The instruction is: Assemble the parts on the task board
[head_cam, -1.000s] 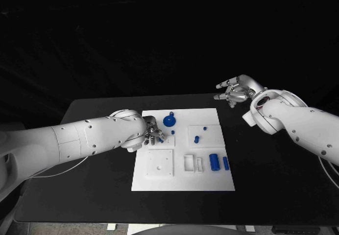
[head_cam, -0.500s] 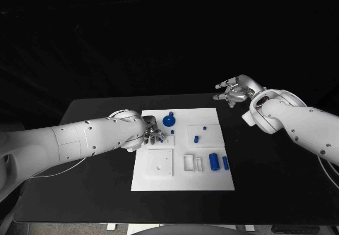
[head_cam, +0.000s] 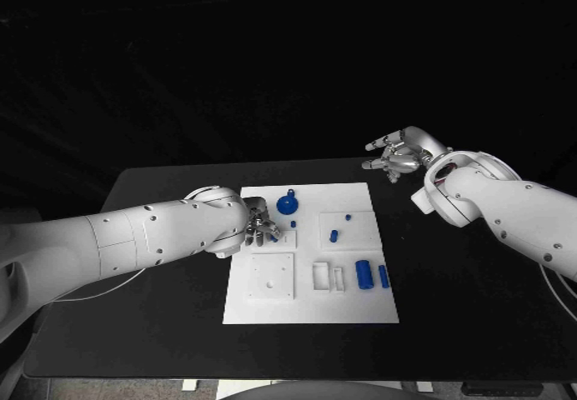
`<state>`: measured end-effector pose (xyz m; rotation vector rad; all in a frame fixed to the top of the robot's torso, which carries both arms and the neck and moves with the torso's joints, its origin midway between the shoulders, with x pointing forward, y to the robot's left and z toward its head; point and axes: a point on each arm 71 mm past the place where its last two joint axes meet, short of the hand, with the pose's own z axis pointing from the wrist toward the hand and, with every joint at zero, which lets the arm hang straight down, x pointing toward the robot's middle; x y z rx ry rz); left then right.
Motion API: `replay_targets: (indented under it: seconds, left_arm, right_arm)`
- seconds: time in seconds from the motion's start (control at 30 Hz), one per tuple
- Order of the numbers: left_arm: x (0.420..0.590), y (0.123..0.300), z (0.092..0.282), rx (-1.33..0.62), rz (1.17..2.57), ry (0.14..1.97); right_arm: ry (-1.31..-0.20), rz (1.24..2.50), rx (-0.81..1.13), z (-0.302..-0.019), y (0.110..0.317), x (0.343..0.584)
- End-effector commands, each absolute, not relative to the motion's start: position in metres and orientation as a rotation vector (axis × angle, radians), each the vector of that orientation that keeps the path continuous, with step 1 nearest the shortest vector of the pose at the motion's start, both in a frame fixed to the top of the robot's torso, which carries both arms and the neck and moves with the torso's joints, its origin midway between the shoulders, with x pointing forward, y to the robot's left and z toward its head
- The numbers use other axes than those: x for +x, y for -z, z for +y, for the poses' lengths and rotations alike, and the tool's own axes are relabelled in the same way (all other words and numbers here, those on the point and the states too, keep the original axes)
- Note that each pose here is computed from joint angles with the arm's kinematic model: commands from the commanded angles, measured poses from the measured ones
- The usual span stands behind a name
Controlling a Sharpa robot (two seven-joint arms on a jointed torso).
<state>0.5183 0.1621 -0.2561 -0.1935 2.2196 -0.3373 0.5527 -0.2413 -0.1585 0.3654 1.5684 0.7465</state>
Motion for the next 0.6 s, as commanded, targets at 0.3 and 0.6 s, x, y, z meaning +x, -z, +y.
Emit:
replay_targets:
  seconds: [0.3,0.6]
  left_arm:
    - [0.5164,0.2583,0.162,-0.164,2.244,0.345]
    - [0.5168,0.2586,0.163,-0.163,2.248,0.342]
  right_arm:
    - [-0.753,1.581,0.36,-0.2404,0.159,0.5529]
    - [-0.753,1.583,0.36,-0.24,0.1593,0.553]
